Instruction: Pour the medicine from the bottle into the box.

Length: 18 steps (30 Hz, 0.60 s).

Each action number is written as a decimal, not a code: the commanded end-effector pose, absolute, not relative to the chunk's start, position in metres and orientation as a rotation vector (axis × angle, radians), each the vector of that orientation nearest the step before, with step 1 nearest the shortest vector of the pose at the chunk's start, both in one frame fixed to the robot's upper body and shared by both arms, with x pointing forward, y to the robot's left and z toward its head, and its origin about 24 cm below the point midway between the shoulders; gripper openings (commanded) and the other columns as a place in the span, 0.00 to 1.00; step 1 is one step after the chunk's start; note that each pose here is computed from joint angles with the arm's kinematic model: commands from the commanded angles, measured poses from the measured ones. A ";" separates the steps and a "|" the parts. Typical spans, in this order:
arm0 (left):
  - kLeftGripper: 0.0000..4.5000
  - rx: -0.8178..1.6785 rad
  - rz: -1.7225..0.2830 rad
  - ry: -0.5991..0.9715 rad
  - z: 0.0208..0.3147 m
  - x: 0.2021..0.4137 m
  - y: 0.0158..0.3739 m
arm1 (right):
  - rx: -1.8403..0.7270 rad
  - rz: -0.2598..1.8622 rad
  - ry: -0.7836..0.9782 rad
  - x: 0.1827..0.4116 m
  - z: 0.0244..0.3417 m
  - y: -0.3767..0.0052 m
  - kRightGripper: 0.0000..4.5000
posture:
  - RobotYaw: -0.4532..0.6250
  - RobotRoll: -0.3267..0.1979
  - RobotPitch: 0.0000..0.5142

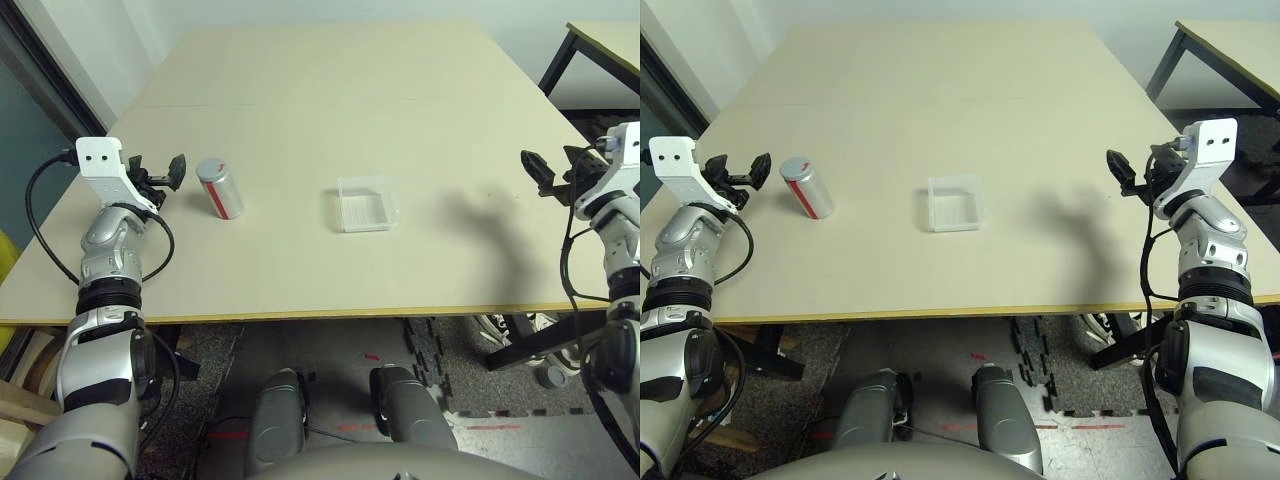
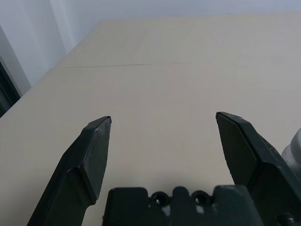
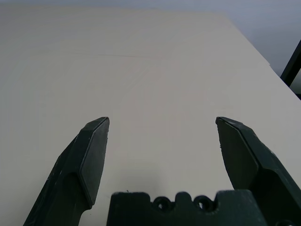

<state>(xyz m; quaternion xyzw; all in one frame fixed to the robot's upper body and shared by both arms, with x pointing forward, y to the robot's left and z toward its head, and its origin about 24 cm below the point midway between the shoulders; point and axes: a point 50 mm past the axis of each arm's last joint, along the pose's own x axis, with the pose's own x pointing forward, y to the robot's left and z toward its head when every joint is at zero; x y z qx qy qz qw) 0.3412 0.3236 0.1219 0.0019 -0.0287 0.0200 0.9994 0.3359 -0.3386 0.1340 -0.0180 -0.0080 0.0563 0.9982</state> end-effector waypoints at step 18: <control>0.99 0.012 -0.047 -0.084 0.139 0.338 0.331 | -0.045 0.318 -0.085 0.346 0.154 -0.313 1.00 | 0.28 0.62 0.11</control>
